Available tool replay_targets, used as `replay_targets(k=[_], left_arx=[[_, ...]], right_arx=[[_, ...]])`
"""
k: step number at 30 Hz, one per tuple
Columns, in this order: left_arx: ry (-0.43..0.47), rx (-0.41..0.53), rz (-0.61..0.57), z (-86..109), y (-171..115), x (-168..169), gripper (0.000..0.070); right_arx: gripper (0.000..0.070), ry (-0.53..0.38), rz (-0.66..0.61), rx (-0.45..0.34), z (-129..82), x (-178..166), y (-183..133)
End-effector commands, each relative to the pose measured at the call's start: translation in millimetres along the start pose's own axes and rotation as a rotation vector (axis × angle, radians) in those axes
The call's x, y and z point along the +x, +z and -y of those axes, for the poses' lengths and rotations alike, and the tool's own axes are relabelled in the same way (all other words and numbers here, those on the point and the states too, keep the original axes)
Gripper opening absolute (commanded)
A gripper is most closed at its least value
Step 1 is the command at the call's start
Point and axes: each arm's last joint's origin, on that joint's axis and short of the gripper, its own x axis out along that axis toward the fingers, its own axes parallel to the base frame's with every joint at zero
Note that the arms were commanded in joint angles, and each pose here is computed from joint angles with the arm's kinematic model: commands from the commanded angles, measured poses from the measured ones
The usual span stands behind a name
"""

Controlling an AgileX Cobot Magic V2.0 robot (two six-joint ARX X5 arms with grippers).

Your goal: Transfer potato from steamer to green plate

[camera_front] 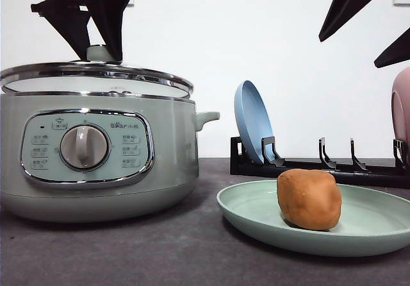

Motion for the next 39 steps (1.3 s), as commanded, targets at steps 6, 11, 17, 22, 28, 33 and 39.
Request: replay_targets(k=[6,11,17,22,28,33,39], left_arx=[[0.003,0.015,0.019,1.0,7.9,3.1,0.0000],[0.042,0.014,-0.004,-0.6,8.1,7.7,0.0000],[0.043,0.013,-0.023,-1.2,9.2,13.7,0.0000],[0.043,0.011,-0.032,-1.3,9.2,15.5,0.0000],[0.041,0.001,-0.060,-1.1,6.4,15.4,0.0329],[0.040,0.000,-0.061,-0.2,5.6,13.5,0.0525],[0.043,0.005,0.012,1.6,1.9,-7.5,0.0524]], right_arx=[[0.0550,0.009,0.019,-0.015,-2.6,-1.8,5.2],[0.0550,0.009,0.019,-0.015,-2.6,-1.8,5.2],[0.0550,0.009,0.018,-0.015,-2.6,-1.8,5.2],[0.0550,0.012,0.017,-0.015,-2.7,-1.8,5.1],[0.0550,0.013,0.016,-0.018,-2.8,-1.8,5.1],[0.0550,0.013,0.016,-0.033,-2.8,-1.8,5.0],[0.0550,0.020,0.013,-0.038,-3.0,-1.8,4.9]])
